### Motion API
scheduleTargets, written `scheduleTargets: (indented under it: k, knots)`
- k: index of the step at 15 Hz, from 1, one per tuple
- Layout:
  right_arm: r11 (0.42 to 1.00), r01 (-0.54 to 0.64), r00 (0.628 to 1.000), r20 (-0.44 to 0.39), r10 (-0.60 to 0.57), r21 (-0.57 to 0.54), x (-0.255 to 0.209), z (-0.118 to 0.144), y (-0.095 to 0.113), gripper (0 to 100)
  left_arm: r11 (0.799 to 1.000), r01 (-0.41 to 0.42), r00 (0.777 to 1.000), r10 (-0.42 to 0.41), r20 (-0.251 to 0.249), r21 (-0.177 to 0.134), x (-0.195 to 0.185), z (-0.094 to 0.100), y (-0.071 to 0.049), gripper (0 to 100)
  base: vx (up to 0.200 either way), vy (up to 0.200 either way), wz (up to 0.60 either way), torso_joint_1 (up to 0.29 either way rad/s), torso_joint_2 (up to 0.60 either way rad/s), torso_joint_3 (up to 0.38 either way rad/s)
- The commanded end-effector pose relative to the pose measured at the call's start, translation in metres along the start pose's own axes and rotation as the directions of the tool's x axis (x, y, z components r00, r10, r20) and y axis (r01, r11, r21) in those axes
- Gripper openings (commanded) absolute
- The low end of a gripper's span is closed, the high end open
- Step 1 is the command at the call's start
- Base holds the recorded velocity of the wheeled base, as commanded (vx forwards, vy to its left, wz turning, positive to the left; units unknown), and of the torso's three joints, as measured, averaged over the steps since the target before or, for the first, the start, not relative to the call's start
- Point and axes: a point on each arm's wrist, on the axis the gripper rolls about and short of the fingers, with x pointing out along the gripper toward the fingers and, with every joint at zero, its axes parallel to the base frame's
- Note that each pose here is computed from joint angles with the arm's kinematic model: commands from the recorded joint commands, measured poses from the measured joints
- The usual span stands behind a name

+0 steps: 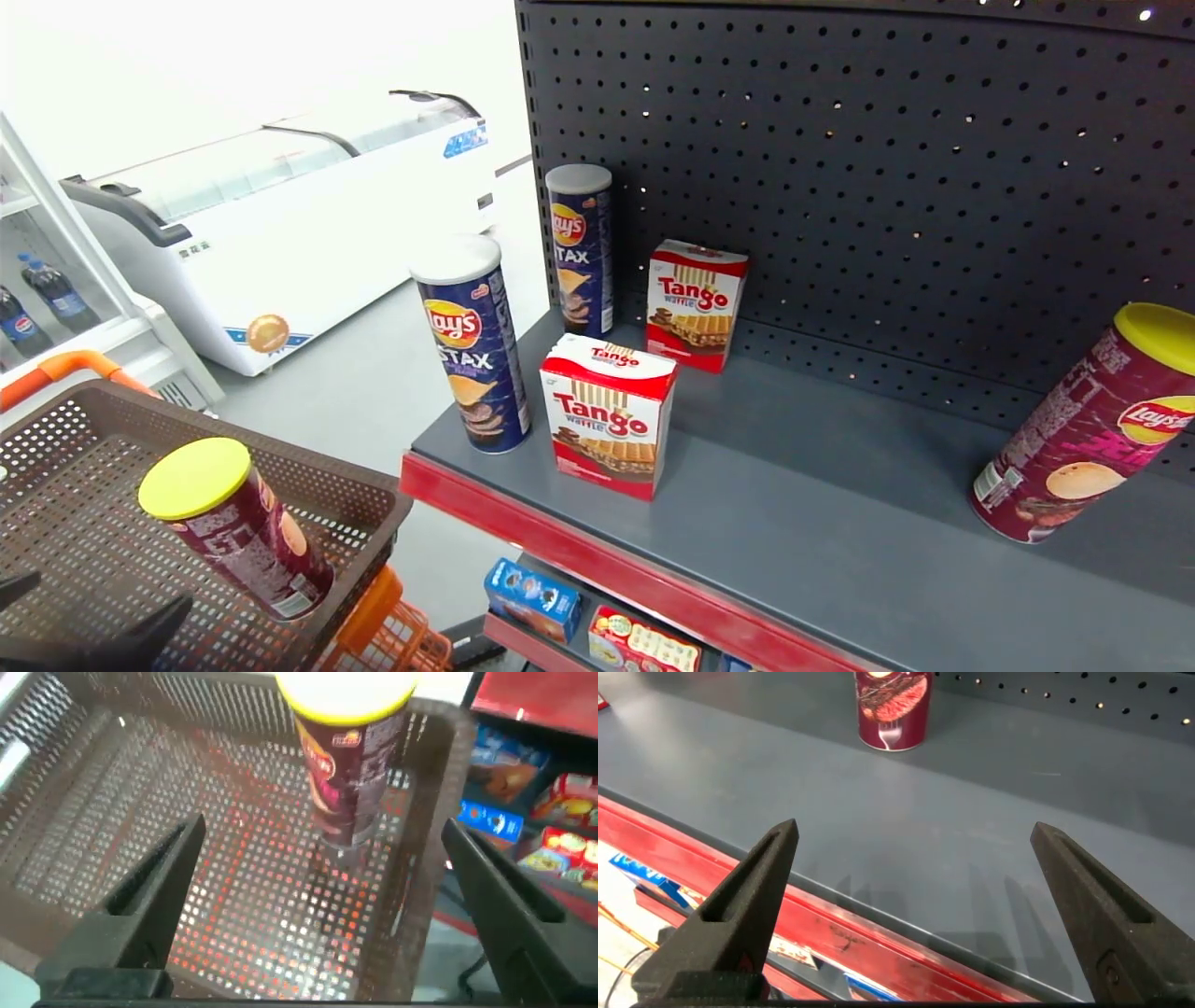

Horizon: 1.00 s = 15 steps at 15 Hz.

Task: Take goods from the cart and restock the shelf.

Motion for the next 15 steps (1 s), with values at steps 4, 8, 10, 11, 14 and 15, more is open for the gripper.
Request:
scheduleTargets:
  k: [4, 8, 10, 11, 14, 15]
  knots:
    - [1.000, 0.000, 1.000, -0.001, 0.000, -0.001, 0.000, 0.000, 0.000, 100, 0.998, 0.042, 0.995, -0.045, -0.092, -0.037, 0.034, -0.002, -0.003, 100, 0.000, 0.000, 0.00, 0.000, 0.00, 0.000]
    - [1.000, 0.000, 1.000, -0.001, 0.000, -0.001, 0.000, 0.000, 0.000, 100, 0.992, 0.035, 0.996, -0.044, -0.077, -0.119, 0.058, -0.003, -0.004, 100, 0.000, 0.000, 0.00, 0.000, 0.00, 0.000]
    - [1.000, 0.001, 1.000, -0.001, -0.001, -0.001, 0.000, 0.000, 0.000, 100, 0.992, 0.051, 0.997, -0.056, -0.049, -0.114, 0.063, -0.010, -0.007, 100, 0.000, 0.000, 0.00, 0.000, 0.00, 0.000]
    - [1.000, 0.000, 1.000, -0.001, 0.000, -0.001, 0.000, 0.000, 0.000, 100, 0.992, 0.058, 0.998, -0.062, -0.026, -0.110, 0.064, -0.014, -0.009, 100, 0.000, 0.000, 0.00, 0.000, 0.00, 0.000]
    - [1.000, 0.000, 1.000, -0.001, 0.000, -0.001, 0.000, 0.000, 0.000, 100, 0.993, 0.061, 0.998, -0.062, 0.000, -0.105, 0.070, -0.025, -0.012, 100, 0.000, 0.000, 0.00, 0.000, 0.00, 0.000]
    - [1.000, 0.000, 1.000, -0.001, 0.000, -0.001, 0.000, 0.000, 0.000, 100, 0.993, 0.056, 0.998, -0.055, 0.019, -0.106, 0.075, -0.023, -0.011, 100, 0.000, 0.000, 0.00, 0.000, 0.00, 0.000]
